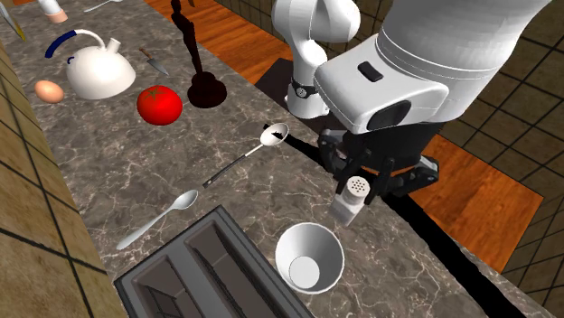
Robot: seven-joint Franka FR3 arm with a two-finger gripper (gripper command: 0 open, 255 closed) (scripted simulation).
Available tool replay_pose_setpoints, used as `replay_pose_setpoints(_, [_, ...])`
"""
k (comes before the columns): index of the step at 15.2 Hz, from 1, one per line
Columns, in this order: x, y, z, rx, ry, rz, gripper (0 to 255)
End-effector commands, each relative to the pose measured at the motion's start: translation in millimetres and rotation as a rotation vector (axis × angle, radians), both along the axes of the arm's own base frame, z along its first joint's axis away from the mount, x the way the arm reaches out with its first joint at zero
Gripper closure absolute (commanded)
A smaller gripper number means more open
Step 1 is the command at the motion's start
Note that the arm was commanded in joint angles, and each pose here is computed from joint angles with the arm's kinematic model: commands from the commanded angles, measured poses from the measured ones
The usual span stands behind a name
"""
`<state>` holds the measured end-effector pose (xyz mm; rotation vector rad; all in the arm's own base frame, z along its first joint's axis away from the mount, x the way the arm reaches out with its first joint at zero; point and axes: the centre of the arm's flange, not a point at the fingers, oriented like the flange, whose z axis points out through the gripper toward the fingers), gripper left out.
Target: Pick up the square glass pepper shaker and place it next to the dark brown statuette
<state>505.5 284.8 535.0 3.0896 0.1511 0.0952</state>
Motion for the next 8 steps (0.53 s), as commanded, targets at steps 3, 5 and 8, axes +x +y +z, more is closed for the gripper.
replay_pose_setpoints(3, [-0.7,-0.1,22.1,0.0,0.0,0.0,255])
replay_pose_setpoints(5, [-0.7,-0.1,32.7,0.0,0.0,0.0,255])
replay_pose_setpoints(8, [-0.7,-0.1,48.5,0.0,0.0,0.0,255])
